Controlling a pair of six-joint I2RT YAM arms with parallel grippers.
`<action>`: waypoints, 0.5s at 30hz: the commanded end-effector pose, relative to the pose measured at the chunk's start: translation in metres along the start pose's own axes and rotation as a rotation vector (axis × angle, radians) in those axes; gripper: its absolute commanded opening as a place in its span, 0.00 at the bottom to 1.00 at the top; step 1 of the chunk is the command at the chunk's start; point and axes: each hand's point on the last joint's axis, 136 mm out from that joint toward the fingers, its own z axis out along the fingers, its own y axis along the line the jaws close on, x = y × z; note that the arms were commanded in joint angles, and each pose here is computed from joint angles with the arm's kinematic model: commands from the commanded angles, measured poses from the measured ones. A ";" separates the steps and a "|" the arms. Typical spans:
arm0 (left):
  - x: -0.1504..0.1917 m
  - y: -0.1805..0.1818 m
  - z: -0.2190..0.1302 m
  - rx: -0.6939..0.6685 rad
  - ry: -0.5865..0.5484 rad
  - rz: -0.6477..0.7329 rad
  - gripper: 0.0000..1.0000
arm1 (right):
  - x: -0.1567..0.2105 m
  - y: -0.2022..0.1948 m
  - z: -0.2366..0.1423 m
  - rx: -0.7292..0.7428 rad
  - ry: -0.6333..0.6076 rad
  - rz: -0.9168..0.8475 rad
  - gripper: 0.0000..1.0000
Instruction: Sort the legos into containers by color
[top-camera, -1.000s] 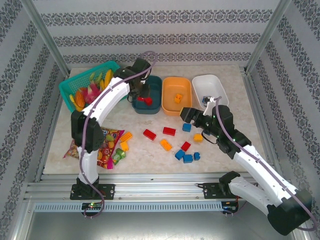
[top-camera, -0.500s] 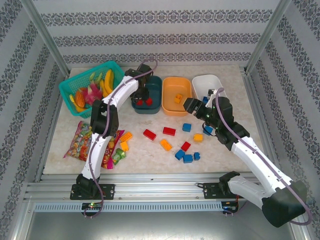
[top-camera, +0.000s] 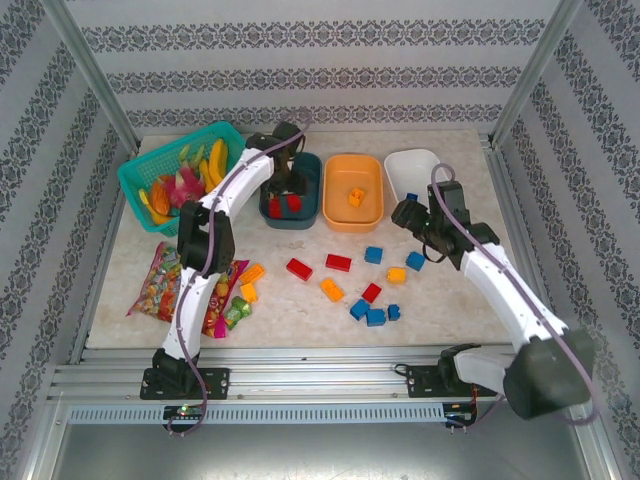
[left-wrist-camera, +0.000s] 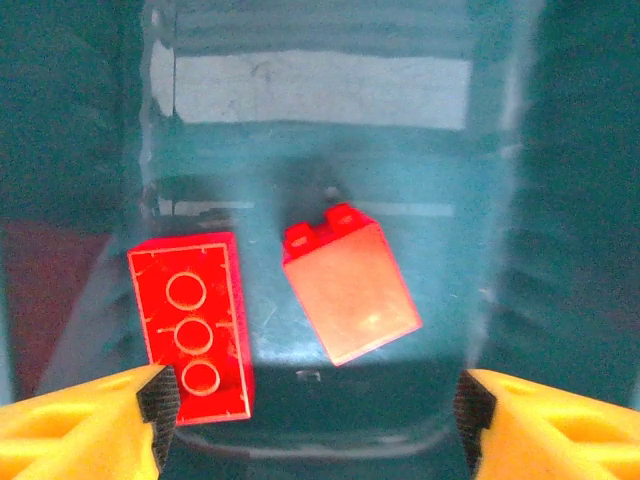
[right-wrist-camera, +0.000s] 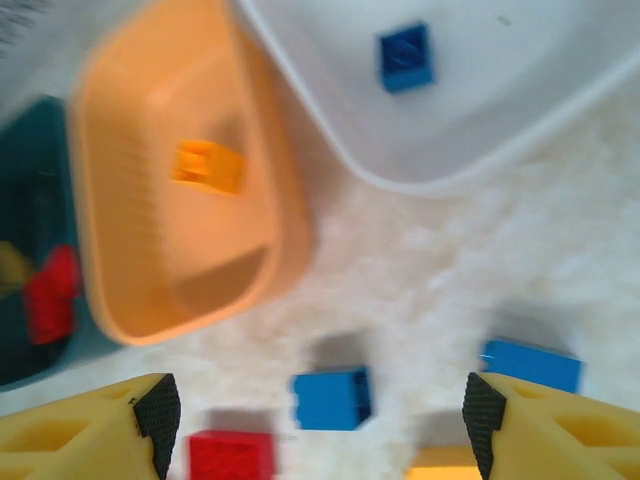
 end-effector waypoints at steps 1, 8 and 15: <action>-0.029 -0.029 -0.087 0.178 -0.162 -0.062 0.79 | 0.027 -0.043 0.017 0.164 0.174 -0.038 0.78; 0.001 -0.061 -0.151 0.366 -0.207 -0.028 0.82 | 0.046 -0.072 0.059 0.191 0.361 -0.020 0.80; 0.060 -0.065 -0.171 0.507 -0.211 -0.026 0.83 | 0.056 -0.084 0.086 0.222 0.431 0.023 0.67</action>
